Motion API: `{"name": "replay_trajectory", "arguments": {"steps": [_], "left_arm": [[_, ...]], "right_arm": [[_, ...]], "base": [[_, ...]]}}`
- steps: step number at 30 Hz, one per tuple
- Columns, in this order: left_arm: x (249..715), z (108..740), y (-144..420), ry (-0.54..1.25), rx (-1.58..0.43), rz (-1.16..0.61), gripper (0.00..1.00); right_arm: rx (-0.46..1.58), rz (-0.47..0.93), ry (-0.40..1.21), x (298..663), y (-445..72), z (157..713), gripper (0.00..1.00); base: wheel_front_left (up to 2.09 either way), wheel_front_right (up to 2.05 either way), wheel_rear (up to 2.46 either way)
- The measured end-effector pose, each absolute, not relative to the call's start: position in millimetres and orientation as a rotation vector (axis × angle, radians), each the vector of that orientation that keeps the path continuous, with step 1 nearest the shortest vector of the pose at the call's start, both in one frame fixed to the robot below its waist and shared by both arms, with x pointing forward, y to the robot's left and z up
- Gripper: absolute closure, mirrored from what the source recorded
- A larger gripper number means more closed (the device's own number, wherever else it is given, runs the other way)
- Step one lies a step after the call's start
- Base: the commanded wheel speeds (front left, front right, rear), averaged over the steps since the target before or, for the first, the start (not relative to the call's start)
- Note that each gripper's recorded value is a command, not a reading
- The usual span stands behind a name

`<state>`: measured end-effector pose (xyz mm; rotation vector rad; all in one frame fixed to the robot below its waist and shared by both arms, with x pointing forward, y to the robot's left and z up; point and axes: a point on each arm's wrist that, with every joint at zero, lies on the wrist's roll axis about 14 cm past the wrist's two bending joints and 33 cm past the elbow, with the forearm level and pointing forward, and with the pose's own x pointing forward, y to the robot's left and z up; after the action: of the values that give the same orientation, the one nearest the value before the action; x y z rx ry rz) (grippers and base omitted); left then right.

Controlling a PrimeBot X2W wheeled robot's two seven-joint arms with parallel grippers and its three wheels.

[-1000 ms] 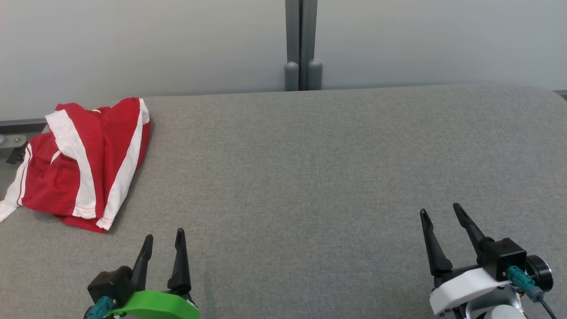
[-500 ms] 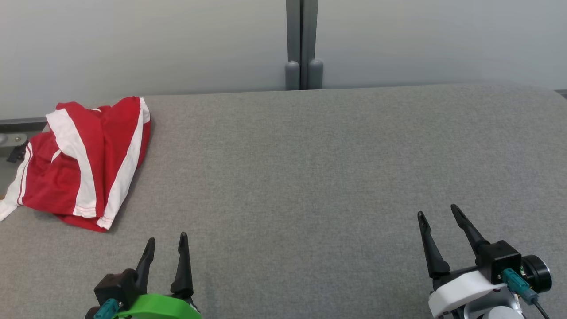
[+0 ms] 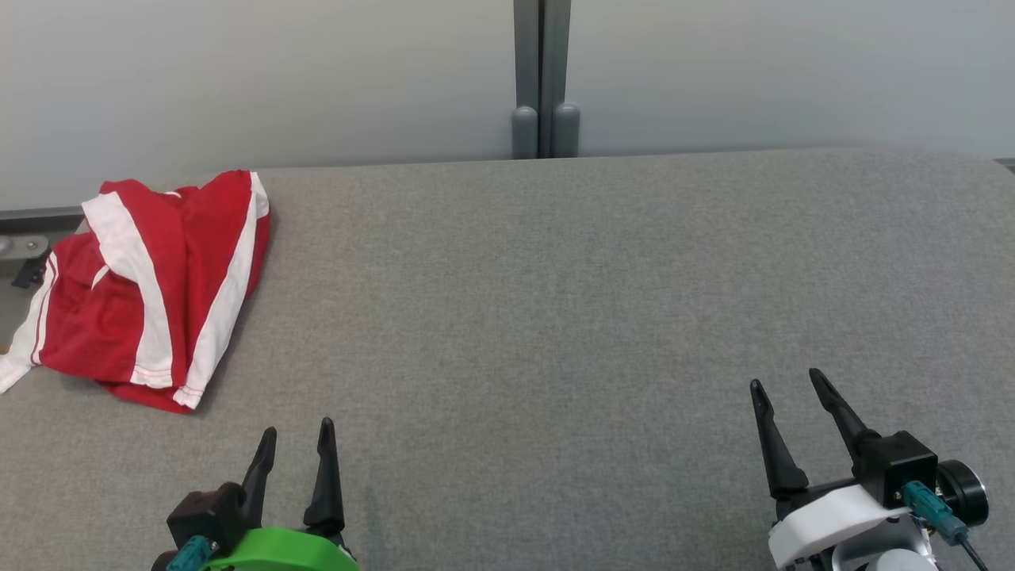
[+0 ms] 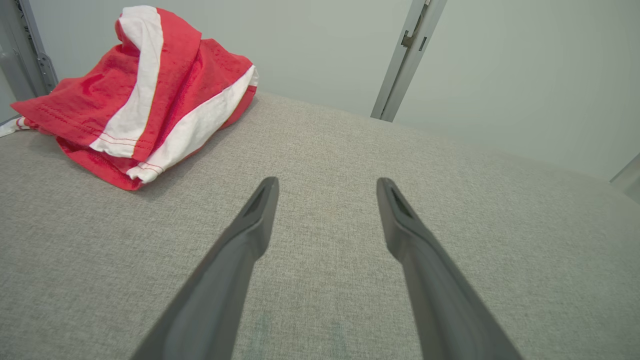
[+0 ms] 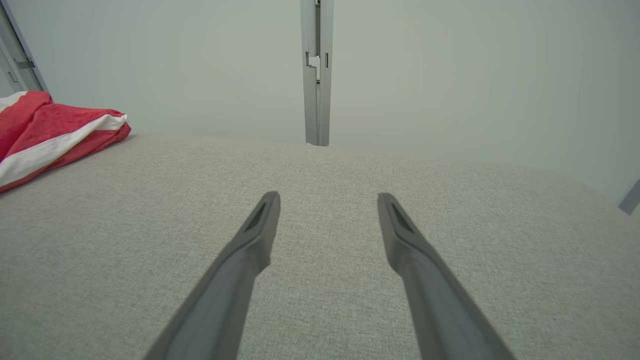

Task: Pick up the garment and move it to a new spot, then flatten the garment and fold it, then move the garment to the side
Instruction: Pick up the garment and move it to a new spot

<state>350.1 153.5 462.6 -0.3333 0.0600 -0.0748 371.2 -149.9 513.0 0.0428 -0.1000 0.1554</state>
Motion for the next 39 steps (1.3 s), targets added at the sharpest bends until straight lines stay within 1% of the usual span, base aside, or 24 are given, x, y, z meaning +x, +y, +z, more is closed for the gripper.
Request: {"name": "replay_trajectory", "arguments": {"steps": [11, 17, 28, 39], "left_arm": [[347.6, 462.9, 155.3, 0.058, -0.333, -0.069, 0.00], [341.6, 466.8, 168.8, 0.038, -0.334, -0.027, 0.00], [313.0, 468.6, 219.1, 0.006, -0.325, 0.143, 0.00], [277.9, 468.6, 260.7, -0.016, -0.316, 0.297, 0.00]], "right_arm": [[0.055, 0.151, -0.100, 374.1, -151.2, 513.2, 0.00], [0.059, 0.190, -0.097, 381.7, -137.7, 512.2, 0.00], [0.073, 0.363, -0.086, 400.7, -76.1, 510.0, 0.00], [0.087, 0.515, -0.076, 407.0, -20.6, 508.4, 0.00]], "base": [[0.00, 0.00, 0.00], [0.00, 0.00, 0.00], [0.00, 0.00, 0.00], [0.00, 0.00, 0.00]]}}
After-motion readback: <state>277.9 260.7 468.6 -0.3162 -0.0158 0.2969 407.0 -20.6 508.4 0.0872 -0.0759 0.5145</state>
